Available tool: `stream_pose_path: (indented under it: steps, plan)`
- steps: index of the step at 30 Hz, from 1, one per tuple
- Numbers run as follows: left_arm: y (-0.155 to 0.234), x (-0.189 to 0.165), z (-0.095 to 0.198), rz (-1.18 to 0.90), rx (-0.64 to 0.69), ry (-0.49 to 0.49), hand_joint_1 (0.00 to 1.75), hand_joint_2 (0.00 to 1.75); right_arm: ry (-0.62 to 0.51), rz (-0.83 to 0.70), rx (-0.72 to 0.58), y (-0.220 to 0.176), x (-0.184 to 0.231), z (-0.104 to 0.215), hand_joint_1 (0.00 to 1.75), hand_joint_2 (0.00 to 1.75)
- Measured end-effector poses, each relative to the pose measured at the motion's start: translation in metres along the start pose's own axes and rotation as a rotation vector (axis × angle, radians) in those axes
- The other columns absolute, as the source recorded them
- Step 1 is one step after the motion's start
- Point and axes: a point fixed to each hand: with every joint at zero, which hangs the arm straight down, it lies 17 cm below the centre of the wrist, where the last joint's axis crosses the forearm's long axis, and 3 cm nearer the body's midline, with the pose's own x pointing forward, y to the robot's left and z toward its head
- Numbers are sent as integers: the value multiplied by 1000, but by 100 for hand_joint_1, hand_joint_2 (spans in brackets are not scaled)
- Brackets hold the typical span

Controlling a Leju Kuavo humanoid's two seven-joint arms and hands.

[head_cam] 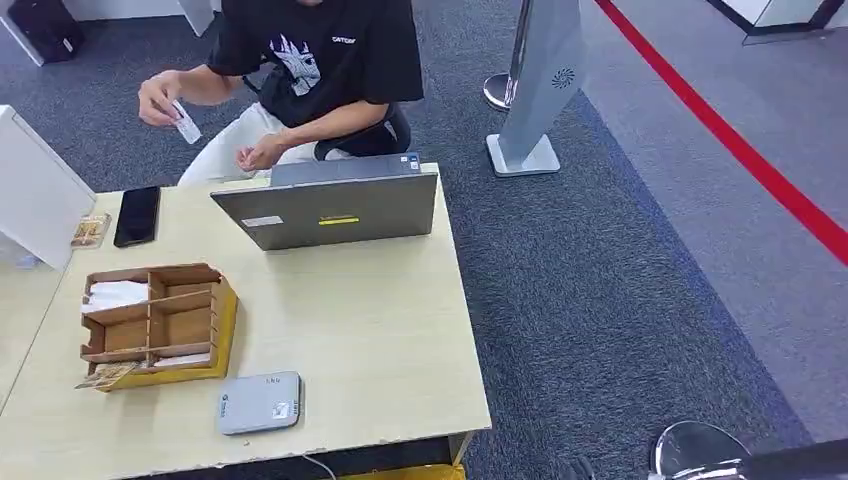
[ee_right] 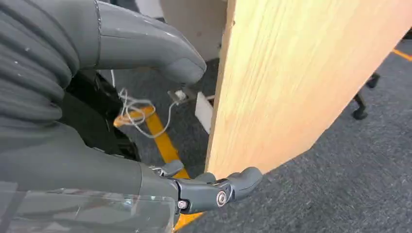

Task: Pass the card to the sensor for recognition and then transmit it.

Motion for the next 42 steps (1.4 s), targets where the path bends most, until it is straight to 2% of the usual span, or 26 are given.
stream_pose_path:
  steps: [14,24,34,35,36,42]
  plan:
    - [-62,59,-79,-227,-267,-257,0,175,15,-89,46,3,4,5,0,175]
    - [-106,69,-118,-487,-437,-365,0,175,27,-120,106,15,7,-2,0,175]
    - [-113,80,-156,-748,-487,-442,0,175,31,-135,156,24,15,-9,0,175]
    - [-112,82,-161,-774,-484,-447,42,175,30,-133,160,25,16,-10,0,175]
    - [-111,81,-166,-814,-490,-450,175,175,31,-133,167,26,16,-11,0,175]
    - [-100,73,-195,-1025,-491,-441,175,175,30,-140,196,33,22,-18,0,175]
